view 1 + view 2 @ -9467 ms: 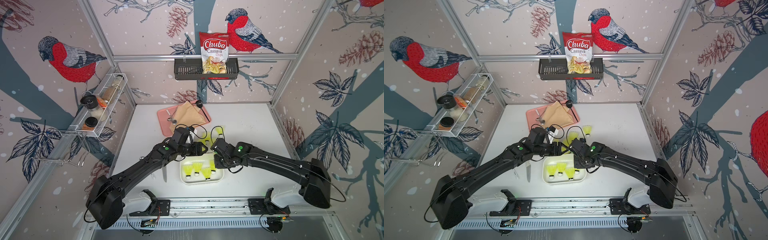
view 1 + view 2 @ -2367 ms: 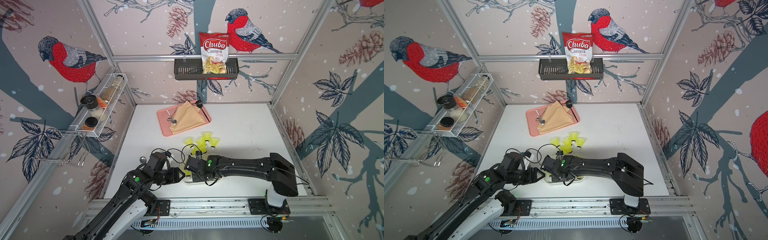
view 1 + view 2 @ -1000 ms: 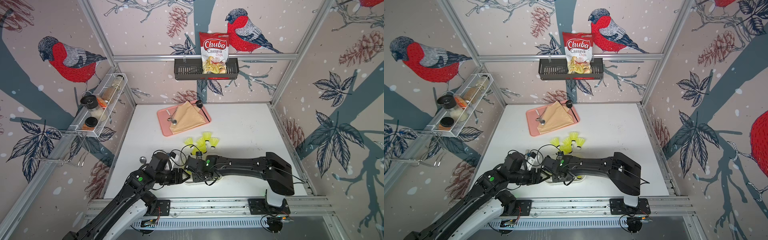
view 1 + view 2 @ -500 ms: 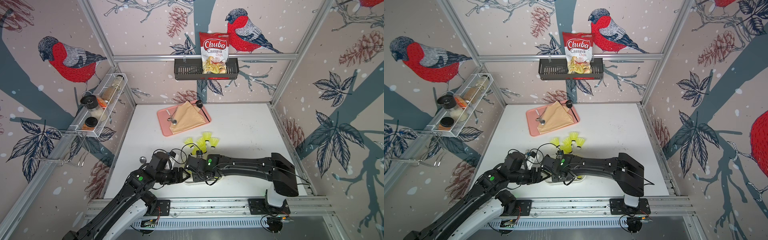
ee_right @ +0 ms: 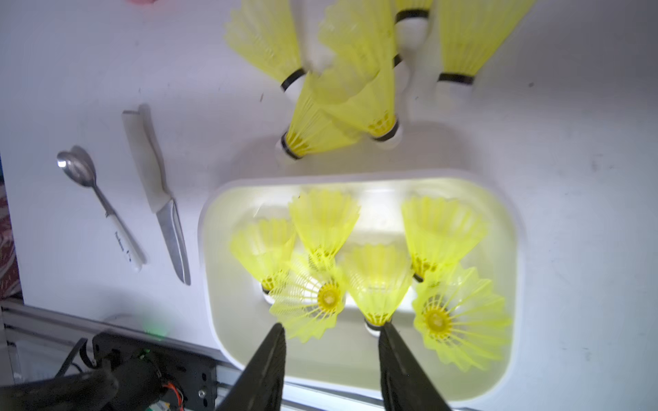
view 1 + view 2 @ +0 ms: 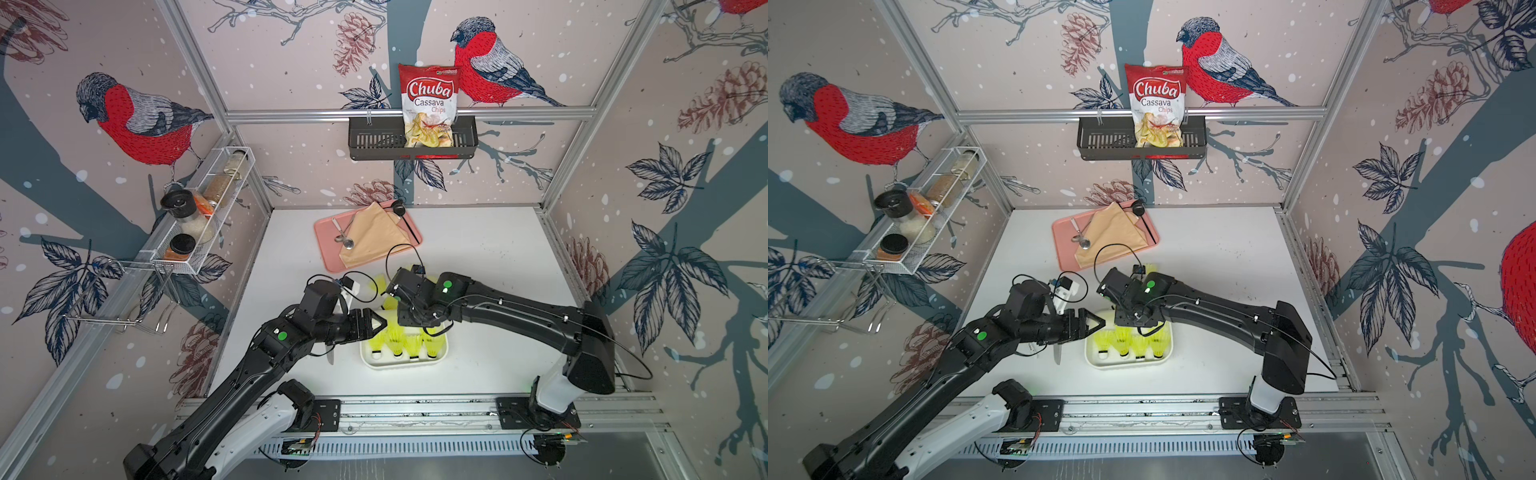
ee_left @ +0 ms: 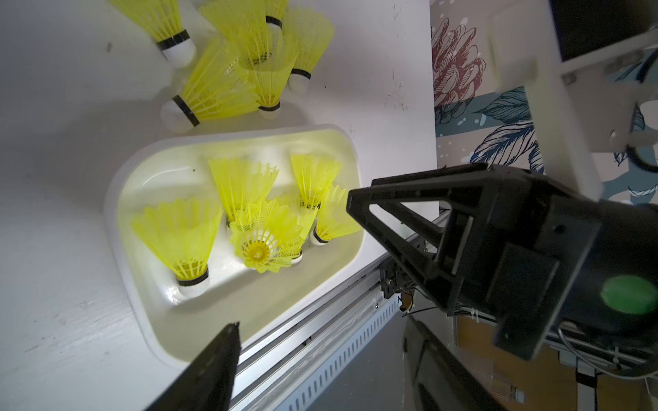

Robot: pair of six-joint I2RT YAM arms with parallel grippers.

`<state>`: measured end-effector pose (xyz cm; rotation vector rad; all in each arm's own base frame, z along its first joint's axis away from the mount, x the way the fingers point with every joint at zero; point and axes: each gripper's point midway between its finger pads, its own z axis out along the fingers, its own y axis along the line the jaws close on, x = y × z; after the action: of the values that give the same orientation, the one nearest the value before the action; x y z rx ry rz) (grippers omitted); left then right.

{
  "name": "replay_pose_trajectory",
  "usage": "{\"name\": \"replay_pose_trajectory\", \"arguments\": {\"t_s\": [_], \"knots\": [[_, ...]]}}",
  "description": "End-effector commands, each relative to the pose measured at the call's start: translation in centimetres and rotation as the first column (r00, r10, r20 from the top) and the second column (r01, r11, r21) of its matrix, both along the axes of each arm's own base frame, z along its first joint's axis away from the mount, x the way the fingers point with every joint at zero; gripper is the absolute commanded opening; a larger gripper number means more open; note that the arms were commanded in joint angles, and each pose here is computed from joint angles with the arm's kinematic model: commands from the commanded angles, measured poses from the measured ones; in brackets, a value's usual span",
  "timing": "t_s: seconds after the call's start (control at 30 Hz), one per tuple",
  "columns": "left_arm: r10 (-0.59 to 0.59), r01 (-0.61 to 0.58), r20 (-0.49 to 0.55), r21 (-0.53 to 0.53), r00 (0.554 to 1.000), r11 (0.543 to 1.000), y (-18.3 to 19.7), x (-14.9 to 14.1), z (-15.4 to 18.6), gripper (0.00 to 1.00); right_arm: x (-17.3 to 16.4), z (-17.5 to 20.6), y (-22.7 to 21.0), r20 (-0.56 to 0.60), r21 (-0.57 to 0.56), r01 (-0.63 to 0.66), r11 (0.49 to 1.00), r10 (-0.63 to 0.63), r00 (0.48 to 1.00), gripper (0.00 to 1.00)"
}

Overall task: Put the shuttlecocks into the storage box
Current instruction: Place the shuttlecock in the storage box, then pick up the shuttlecock at the center of the board.

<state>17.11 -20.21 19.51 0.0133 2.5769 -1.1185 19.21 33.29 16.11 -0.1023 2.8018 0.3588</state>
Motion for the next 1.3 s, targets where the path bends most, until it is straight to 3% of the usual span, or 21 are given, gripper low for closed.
{"name": "replay_pose_trajectory", "arguments": {"t_s": [0.0,0.23,0.43,0.83,1.27], "knots": [[0.032,-0.029,0.074,-0.031,0.997,0.999,-1.3,3.1,1.7,0.76,2.6,0.3,-2.7,0.022,-0.048,0.007,0.999,-0.006,1.0,0.45],[0.08,-0.077,0.038,-0.066,0.996,0.995,-2.5,8.0,0.5,0.76,8.4,-2.9,-7.4,-0.011,-0.033,0.103,0.994,-0.104,0.995,0.45],[0.063,-0.064,-0.005,-0.042,0.998,0.997,-3.5,10.6,-1.7,0.75,10.6,-6.5,-7.3,-0.05,-0.049,0.102,0.994,-0.104,0.993,0.46],[0.033,-0.033,-0.041,-0.004,0.999,0.999,-4.5,13.4,-4.9,0.73,12.6,-10.9,-4.4,-0.112,-0.025,0.1,0.995,-0.103,0.988,0.53],[0.028,-0.028,-0.049,-0.002,0.998,1.0,-4.6,13.6,-5.9,0.73,12.6,-13.4,-4.5,-0.146,-0.044,0.121,0.992,-0.126,0.981,0.47]]}}
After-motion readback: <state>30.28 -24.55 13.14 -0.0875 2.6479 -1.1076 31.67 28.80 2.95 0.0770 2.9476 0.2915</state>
